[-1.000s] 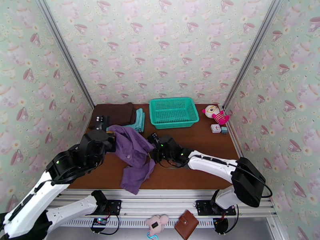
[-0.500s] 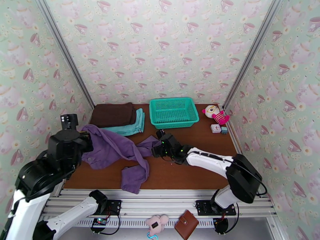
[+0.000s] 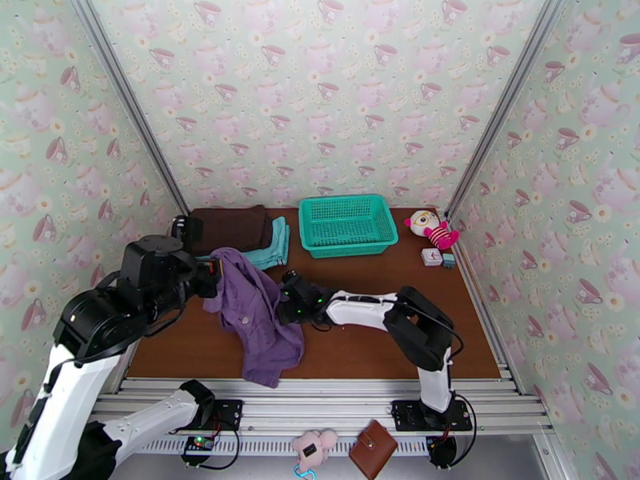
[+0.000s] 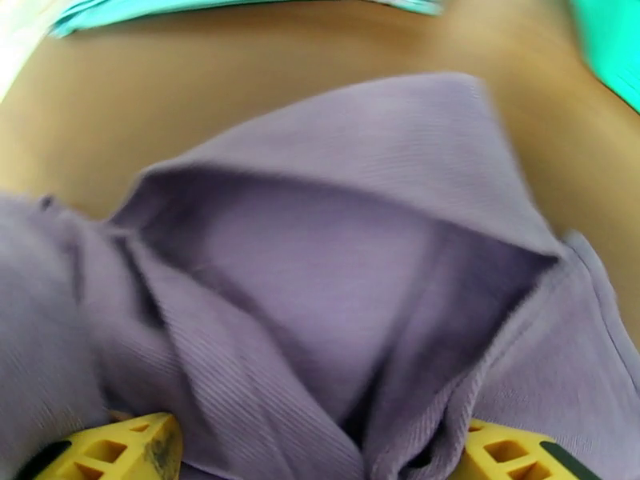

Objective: Fold and stack the trousers

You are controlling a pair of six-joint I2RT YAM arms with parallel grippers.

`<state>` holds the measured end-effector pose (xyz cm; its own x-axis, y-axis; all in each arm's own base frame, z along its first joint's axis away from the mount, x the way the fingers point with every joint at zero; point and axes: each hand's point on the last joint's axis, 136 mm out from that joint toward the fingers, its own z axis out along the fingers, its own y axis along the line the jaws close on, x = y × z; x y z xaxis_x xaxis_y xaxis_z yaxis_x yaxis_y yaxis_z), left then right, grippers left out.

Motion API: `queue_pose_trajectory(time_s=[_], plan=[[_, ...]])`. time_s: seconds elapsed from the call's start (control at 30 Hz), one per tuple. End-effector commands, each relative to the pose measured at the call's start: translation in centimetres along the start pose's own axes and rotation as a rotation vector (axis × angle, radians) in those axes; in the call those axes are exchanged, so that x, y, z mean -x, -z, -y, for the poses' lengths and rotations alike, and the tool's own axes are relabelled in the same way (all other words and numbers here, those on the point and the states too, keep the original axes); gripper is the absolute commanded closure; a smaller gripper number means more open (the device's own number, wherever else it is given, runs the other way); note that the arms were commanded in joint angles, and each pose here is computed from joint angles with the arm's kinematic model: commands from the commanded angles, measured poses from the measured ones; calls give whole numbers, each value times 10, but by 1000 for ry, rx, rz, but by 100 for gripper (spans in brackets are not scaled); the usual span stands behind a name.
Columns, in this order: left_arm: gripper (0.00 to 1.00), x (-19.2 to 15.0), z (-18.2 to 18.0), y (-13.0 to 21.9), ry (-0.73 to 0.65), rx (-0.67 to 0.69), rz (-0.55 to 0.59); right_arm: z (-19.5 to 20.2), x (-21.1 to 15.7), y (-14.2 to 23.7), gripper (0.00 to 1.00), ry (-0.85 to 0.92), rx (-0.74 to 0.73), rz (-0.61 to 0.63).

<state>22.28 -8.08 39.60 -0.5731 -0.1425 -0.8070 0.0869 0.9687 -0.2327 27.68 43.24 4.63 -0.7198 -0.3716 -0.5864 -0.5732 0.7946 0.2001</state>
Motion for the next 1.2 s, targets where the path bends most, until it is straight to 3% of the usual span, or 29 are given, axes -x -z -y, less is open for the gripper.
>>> queue_pose_trajectory(time_s=[0.0,0.1,0.2,0.33,0.53,0.67,0.8,0.87,0.93,1.03,1.1,1.17], plan=[[100,35,7,30,120,-67,131,-62,18,-11,18,7,119,18],[100,41,9,31,155,-82,141,-93,34,-15,18,-3,196,31],[100,37,28,16,183,-171,83,-85,46,2,17,-21,188,79],[100,16,61,-30,228,-306,-20,-19,40,49,11,-98,82,149],[100,-35,123,-110,143,-328,-94,111,-7,143,1,-216,-218,214],[100,-65,169,-175,90,-290,-148,161,-40,203,1,-293,-339,276],[97,-88,215,-248,10,-310,-218,177,-57,259,1,-328,-372,374],[82,-97,243,-271,-53,-379,-259,179,-63,272,0,-319,-371,379],[55,-98,258,-287,-138,-395,-277,177,-66,277,0,-298,-360,365],[33,-75,253,-281,-267,-317,-162,171,-69,266,1,-269,-335,324],[25,-64,236,-264,-298,-266,-91,172,-71,255,1,-255,-346,295],[23,-64,210,-244,-293,-217,-58,173,-70,243,1,-245,-353,276]])
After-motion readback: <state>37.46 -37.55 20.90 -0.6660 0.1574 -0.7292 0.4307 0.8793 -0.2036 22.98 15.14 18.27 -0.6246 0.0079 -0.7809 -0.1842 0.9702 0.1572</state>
